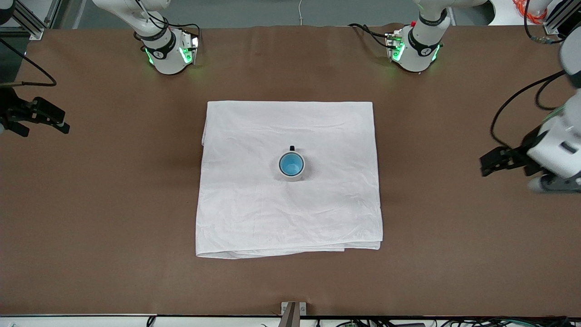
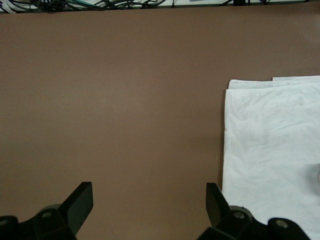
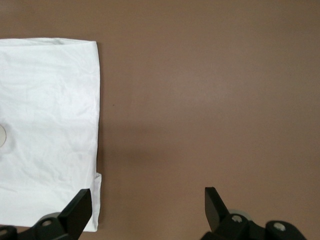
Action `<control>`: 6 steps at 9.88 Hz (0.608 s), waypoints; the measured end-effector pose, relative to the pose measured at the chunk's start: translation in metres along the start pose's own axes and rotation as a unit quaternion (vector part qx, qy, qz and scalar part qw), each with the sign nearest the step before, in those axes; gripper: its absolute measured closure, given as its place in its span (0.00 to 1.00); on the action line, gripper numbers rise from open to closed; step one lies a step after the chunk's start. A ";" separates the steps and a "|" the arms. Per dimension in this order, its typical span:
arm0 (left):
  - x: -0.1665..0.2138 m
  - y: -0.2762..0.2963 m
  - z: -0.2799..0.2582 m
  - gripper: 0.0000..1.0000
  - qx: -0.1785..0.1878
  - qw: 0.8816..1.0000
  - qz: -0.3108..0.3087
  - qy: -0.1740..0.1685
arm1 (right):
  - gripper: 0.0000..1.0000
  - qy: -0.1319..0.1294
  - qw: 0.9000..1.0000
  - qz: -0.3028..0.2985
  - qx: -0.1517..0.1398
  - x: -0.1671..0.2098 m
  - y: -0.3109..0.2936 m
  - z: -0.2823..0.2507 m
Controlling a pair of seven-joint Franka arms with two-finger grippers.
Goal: Place blue cup into white mug on cloth
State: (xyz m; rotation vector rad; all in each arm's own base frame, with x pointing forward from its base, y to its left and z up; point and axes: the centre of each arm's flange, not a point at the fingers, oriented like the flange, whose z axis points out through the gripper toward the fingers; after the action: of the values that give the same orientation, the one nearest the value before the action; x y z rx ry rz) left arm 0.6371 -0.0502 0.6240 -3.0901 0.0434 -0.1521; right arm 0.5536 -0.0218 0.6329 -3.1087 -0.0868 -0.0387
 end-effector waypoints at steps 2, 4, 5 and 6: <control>-0.015 -0.027 -0.018 0.00 -0.007 1.000 -0.006 0.002 | 0.00 -0.012 1.000 0.002 0.001 -0.004 0.001 -0.003; -0.023 -0.024 -0.006 0.00 -0.017 1.000 -0.008 -0.006 | 0.00 -0.012 1.000 0.008 0.001 -0.005 0.007 -0.003; -0.030 -0.022 -0.001 0.00 -0.022 1.000 -0.010 0.000 | 0.00 -0.012 1.000 0.009 0.001 -0.005 0.009 -0.003; -0.041 -0.022 0.002 0.00 -0.026 1.000 -0.013 0.004 | 0.00 -0.012 1.000 0.008 0.001 -0.005 0.008 -0.003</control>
State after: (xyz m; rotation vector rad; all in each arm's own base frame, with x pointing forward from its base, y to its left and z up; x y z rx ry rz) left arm 0.5968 -0.0273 0.6189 -3.1426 0.0075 -0.1672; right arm 0.5494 -0.0306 0.6358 -3.1084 -0.0611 -0.0010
